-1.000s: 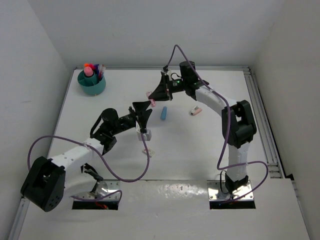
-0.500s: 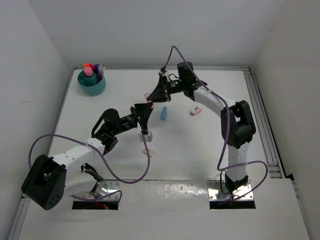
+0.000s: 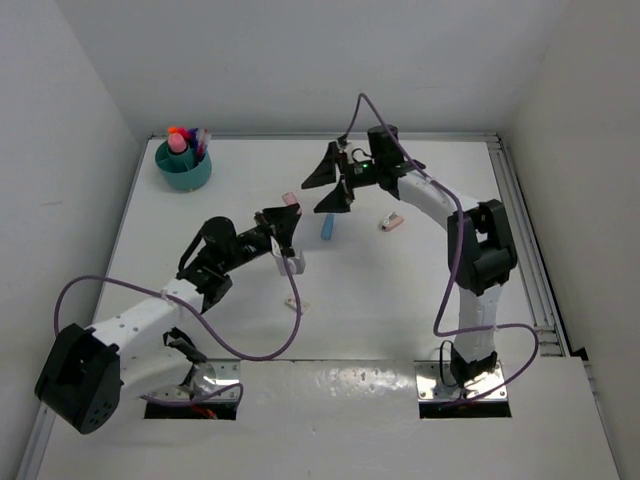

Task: Sort the stationery into containers
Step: Pass the stationery from the right arm to the left, then place the stationery into the container

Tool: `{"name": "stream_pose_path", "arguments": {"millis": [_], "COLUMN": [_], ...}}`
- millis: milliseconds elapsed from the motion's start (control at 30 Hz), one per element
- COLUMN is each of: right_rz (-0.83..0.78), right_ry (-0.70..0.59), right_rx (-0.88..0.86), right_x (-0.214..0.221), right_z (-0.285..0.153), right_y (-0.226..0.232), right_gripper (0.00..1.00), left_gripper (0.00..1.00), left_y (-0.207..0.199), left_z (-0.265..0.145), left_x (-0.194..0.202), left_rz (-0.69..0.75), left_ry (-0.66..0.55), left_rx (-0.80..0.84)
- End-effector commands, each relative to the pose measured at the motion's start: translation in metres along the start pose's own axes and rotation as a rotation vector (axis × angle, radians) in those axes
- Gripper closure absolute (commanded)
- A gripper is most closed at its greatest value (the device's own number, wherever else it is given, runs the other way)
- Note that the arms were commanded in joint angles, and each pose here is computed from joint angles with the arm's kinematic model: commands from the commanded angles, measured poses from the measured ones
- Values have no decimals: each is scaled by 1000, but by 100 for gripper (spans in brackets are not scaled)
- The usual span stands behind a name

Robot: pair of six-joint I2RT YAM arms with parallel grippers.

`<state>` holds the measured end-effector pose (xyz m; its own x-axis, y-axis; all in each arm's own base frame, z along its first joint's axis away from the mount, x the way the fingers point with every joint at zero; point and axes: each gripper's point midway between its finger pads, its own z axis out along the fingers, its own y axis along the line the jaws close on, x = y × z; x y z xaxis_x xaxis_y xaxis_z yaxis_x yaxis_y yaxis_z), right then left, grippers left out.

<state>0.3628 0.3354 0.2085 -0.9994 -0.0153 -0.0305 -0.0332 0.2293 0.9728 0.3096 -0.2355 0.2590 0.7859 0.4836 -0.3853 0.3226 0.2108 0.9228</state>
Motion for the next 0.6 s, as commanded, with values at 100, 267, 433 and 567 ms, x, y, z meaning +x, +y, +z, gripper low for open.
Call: {"name": "stream_pose_path", "arguments": {"millis": [100,267,433,567], "right_rz": [-91,-144,-200,-191], "right_ry": [-269,-358,-333,-356], "right_rx": [198,409,542,551], "right_x": [-49,-53,-45,-49], "right_z": [-94,-141,-166,-173], "right_y": [-33,-70,-94,-99], "right_gripper": [2,5,7,7], "left_gripper": [100,100,100,100], "left_y": [65,100,133,179], "left_z": [-37,-89,-156,-186], "left_x": [25,120,203,236], "left_rz": [-414,-772,-973,-984], "left_ry": [234,568,656,592], "left_rx": [-282,-493,-675,-803]}}
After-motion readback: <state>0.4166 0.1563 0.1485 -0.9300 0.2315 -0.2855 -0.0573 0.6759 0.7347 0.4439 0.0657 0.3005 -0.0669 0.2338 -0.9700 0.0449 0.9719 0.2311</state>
